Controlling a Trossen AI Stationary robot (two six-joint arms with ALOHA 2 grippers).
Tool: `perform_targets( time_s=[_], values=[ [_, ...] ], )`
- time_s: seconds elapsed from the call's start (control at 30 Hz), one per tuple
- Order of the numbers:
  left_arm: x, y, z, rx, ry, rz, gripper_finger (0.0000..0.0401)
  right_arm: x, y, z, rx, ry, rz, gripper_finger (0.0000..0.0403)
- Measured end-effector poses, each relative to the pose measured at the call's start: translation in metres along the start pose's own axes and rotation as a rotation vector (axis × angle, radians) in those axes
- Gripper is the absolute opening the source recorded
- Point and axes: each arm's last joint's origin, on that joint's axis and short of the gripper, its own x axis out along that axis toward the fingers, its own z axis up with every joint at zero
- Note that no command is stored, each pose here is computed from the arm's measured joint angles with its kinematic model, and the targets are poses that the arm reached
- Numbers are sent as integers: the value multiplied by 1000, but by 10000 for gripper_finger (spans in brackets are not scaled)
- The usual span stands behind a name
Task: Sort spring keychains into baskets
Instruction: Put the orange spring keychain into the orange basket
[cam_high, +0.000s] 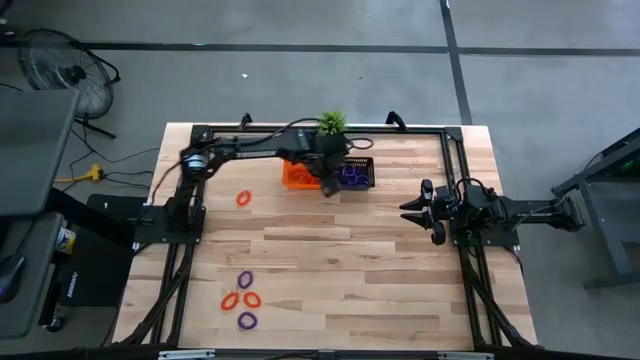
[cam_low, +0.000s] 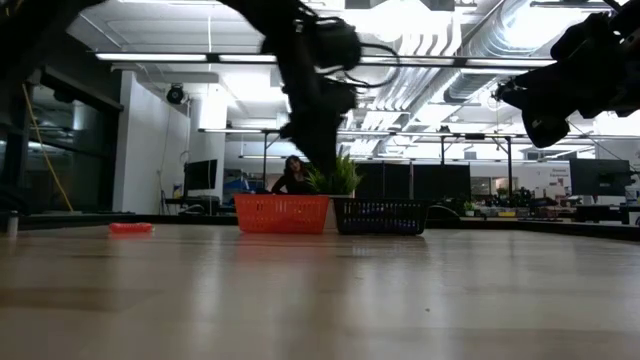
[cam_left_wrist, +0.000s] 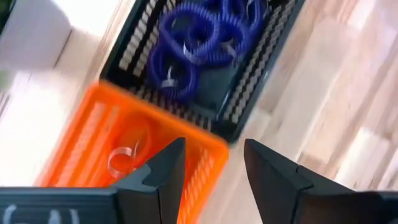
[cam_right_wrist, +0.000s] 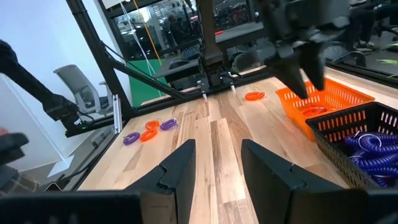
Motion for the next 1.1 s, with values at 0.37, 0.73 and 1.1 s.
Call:
perform_targets(
  time_s=[0.37, 0.73, 1.1],
  values=[
    [-29, 19, -135, -189, 70, 33, 160, 0, 0, 0, 0, 0, 0, 124],
    [-31, 39, -239, -361, 170, 117, 160, 0, 0, 0, 0, 0, 0, 124],
    [-24, 43, -251, -393, 217, 201, 160, 0, 0, 0, 0, 0, 0, 124]
  ],
)
